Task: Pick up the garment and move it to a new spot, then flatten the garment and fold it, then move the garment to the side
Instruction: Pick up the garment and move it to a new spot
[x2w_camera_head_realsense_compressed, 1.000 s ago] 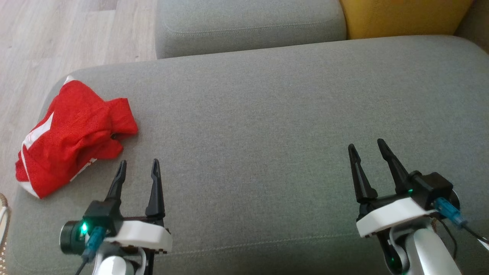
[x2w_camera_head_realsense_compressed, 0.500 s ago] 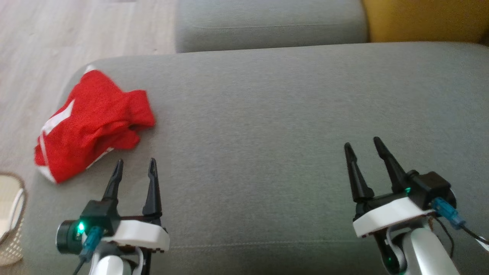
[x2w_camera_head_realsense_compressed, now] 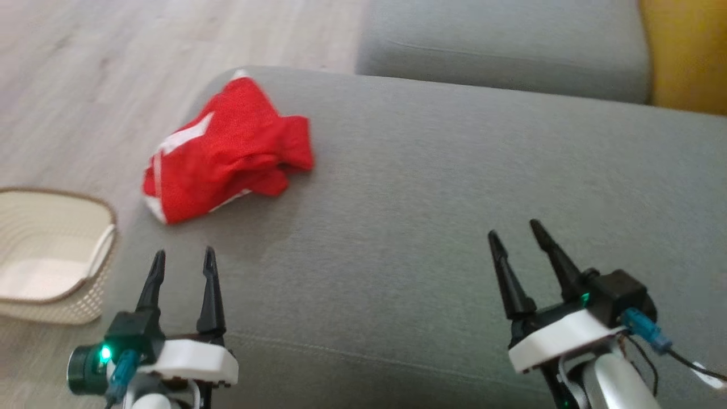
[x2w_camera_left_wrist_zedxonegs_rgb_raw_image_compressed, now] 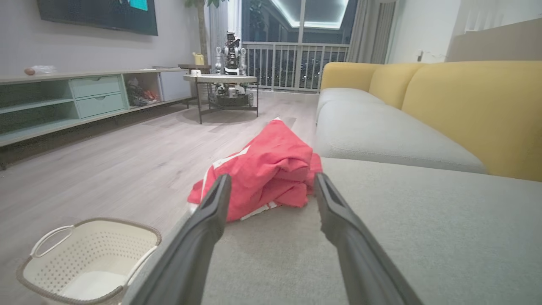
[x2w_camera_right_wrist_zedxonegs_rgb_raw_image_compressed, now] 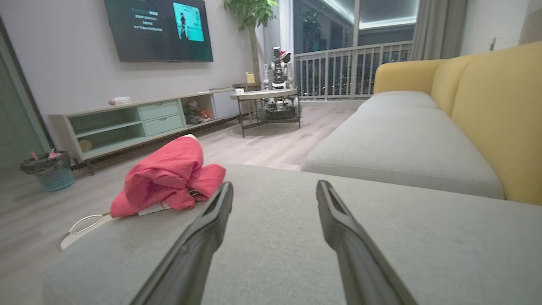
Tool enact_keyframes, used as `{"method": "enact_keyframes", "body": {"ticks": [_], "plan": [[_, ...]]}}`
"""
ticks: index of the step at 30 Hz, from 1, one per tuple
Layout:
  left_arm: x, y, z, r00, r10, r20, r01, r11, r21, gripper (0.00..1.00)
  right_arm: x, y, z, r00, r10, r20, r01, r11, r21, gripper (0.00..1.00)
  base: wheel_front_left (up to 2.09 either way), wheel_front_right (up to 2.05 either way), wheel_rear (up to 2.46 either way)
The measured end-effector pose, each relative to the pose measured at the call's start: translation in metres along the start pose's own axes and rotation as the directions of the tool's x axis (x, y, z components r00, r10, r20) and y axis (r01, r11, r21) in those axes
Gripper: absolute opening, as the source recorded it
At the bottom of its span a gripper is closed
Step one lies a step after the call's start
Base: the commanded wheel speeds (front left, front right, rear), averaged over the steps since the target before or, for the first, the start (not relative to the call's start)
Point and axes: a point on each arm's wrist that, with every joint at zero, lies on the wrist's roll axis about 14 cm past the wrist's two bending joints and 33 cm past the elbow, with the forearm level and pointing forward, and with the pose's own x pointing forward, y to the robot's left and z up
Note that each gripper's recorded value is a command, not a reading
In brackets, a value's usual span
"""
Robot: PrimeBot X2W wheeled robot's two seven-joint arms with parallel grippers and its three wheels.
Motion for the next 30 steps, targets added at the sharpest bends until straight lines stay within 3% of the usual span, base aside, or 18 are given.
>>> {"method": "enact_keyframes", "body": {"ticks": [13, 30], "plan": [[-0.041, 0.045, 0.001, 0.990, 0.140, 0.001, -0.140, 0.990, 0.011, 1.00, 0.018, 0.052, 0.001, 0.989, 0.149, 0.008, -0.149, 0.988, 0.046, 1.00, 0.00, 0.00, 0.00], [-0.037, 0.048, 0.005, 0.989, 0.147, 0.012, -0.147, 0.989, 0.028, 1.00, 0.013, 0.049, -0.012, 0.990, 0.139, -0.027, -0.137, 0.988, 0.075, 1.00, 0.00, 0.00, 0.00]]}}
